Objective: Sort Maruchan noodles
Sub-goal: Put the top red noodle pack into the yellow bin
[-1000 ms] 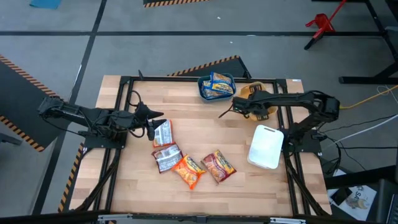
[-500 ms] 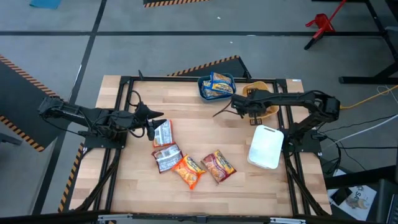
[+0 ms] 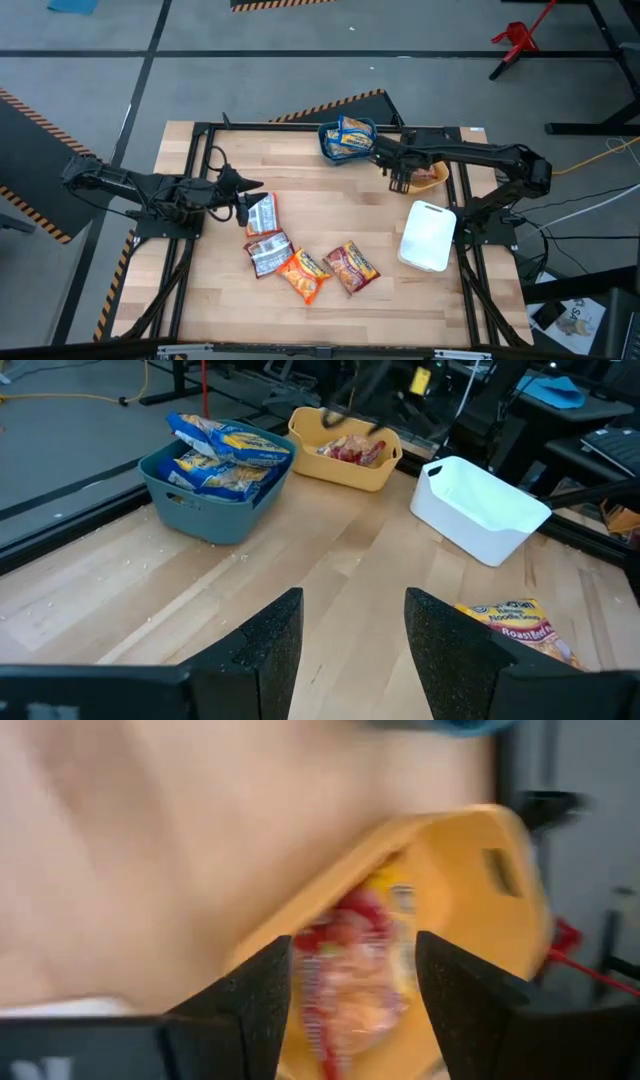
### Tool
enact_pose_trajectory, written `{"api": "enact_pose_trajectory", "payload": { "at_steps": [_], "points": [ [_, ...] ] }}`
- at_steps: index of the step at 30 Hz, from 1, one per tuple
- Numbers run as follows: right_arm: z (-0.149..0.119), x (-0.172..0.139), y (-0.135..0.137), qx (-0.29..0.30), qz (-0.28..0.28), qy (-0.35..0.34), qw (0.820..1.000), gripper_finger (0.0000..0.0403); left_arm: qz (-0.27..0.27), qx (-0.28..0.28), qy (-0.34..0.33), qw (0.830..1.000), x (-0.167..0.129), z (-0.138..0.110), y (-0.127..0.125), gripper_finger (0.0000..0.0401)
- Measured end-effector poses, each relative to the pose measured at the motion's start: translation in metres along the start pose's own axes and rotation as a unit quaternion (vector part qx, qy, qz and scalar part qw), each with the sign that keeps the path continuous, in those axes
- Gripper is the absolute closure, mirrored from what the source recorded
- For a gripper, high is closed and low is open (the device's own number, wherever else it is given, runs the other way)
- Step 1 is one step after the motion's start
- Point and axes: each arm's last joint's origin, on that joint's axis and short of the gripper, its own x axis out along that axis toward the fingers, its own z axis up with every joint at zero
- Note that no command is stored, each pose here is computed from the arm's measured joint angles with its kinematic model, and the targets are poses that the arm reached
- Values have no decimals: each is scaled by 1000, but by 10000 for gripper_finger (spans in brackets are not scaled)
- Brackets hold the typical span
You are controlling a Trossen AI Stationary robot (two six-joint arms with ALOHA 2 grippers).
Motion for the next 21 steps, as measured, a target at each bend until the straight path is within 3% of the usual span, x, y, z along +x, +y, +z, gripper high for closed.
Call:
{"api": "enact_pose_trajectory", "payload": {
  "at_steps": [4,11,16,21],
  "points": [
    [-8,11,7,-21,33,29,999,212,-2,0,1,1000,0,0,0,231],
    [-24,34,11,-41,-1,76,996,214,-2,-8,1,1000,0,0,0,231],
    [-35,53,5,-12,12,98,995,214,0,-6,4,1000,0,-1,0,231],
    [-40,68,2,24,59,85,994,214,2,-4,6,1000,0,-1,0,231]
  ]
}}
